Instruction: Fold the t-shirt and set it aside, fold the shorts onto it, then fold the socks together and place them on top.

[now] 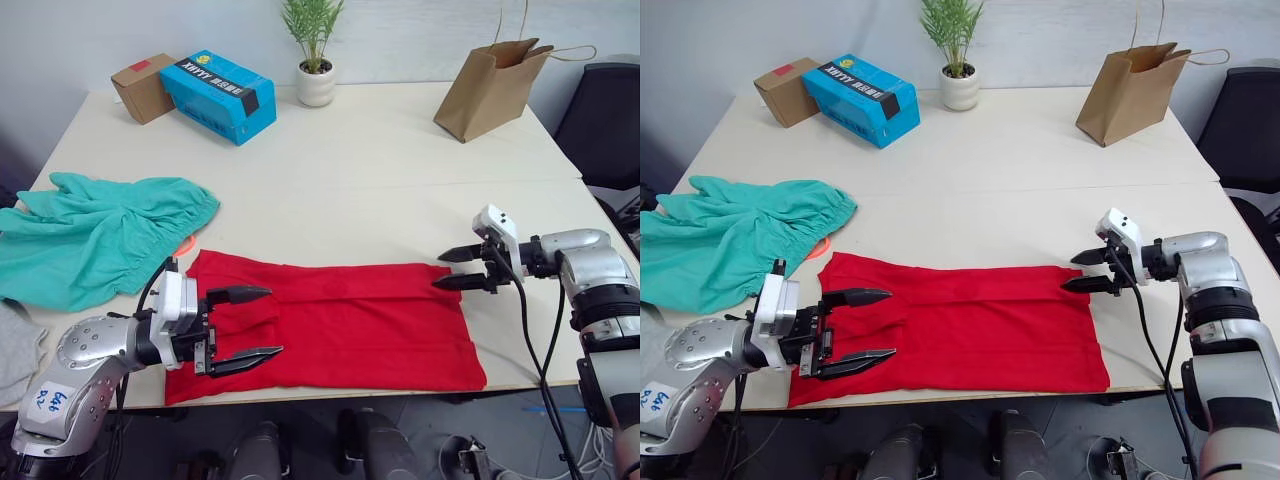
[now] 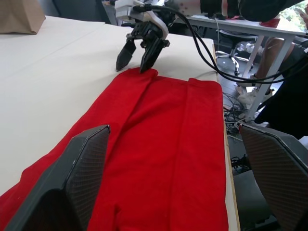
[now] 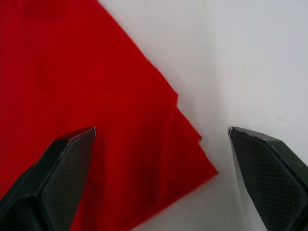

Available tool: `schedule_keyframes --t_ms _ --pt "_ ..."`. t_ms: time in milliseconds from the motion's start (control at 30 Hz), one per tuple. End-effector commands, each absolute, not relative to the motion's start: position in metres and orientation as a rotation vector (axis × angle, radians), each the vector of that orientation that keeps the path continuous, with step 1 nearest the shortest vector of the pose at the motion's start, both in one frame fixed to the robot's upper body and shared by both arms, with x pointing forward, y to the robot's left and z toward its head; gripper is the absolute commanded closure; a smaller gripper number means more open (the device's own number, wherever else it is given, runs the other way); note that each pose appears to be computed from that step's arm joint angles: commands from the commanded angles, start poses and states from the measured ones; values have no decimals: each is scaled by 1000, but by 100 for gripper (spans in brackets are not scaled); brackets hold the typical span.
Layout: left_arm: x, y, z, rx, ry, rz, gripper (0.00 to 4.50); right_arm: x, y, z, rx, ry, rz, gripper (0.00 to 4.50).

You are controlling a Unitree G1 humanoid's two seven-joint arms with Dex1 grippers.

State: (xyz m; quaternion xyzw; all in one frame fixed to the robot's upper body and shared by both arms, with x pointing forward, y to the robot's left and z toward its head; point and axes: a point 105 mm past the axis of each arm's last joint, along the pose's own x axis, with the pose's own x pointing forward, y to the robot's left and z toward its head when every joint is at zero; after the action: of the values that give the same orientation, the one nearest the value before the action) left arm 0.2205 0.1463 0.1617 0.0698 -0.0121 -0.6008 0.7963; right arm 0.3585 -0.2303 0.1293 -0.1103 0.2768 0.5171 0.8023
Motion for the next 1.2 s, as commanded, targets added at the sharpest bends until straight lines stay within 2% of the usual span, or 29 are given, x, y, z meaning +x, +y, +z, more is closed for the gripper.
schedule_keyframes --t_ms 33,333,400,567,700,967,1067,1200 --pt "216 143 169 175 -76 -1284 0 354 -226 124 -230 646 1154 69" --pt "218 143 167 184 -72 -1277 0 358 -229 119 -305 655 1150 368" --pt "220 144 167 187 -73 -1275 0 359 -230 122 -320 652 1153 446" --pt "226 146 168 196 -85 -1244 0 374 -241 134 -444 628 1058 446" --pt "233 149 170 202 -107 -1201 0 399 -246 152 -569 522 899 446" --pt "244 151 170 189 -155 -1100 0 430 -252 178 -776 359 660 446" --pt "249 152 169 189 -164 -1079 0 432 -252 177 -832 350 642 446" --pt "255 152 169 205 -162 -1090 0 426 -248 176 -717 363 710 446"
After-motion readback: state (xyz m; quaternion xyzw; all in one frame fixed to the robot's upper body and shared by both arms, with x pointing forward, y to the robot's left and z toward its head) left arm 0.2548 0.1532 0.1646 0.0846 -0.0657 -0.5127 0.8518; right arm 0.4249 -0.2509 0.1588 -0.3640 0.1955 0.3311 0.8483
